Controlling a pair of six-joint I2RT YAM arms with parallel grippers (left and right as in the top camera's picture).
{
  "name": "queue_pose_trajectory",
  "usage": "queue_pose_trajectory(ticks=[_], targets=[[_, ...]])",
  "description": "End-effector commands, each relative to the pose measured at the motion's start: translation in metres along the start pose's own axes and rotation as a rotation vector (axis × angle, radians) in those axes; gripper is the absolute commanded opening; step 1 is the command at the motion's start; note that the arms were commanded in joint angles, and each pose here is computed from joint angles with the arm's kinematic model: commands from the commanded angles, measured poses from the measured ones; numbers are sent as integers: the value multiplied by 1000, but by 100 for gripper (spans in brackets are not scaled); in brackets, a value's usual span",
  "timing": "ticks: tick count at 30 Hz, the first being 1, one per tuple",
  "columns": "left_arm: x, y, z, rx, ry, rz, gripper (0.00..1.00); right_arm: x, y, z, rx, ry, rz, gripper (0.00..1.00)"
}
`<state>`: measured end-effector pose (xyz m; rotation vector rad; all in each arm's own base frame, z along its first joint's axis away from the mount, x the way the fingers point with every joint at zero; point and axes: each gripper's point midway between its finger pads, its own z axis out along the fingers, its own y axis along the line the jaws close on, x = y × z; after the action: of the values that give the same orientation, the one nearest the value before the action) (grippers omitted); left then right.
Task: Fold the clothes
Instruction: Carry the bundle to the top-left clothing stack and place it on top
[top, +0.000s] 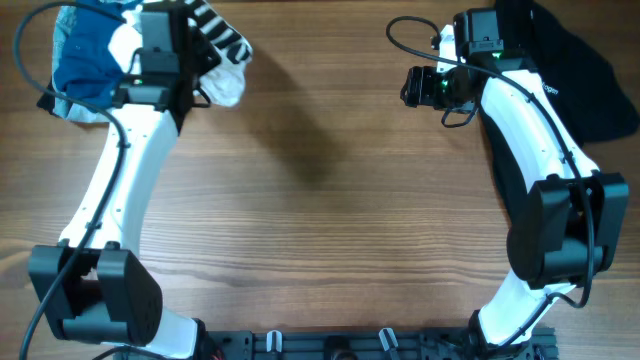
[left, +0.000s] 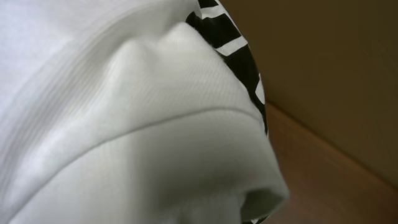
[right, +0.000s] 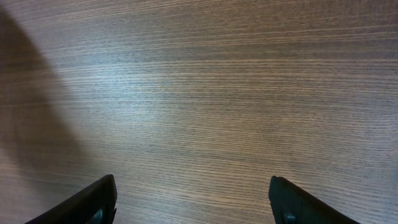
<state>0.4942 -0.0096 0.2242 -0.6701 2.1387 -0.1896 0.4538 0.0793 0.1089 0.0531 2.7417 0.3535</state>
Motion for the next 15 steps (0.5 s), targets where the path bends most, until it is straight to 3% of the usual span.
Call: queue_pose_trajectory(ticks=[1,9,15], targets=[[-58,6,-20,31,-144,-124,4,1,2,5,-10,12,5,79],[-114,54,-19,41,-277,-328,4,4,1,5,-8,26,7,79],[-132,79,6,45,-338,-462,4,6,1,5,-6,32,8,79]])
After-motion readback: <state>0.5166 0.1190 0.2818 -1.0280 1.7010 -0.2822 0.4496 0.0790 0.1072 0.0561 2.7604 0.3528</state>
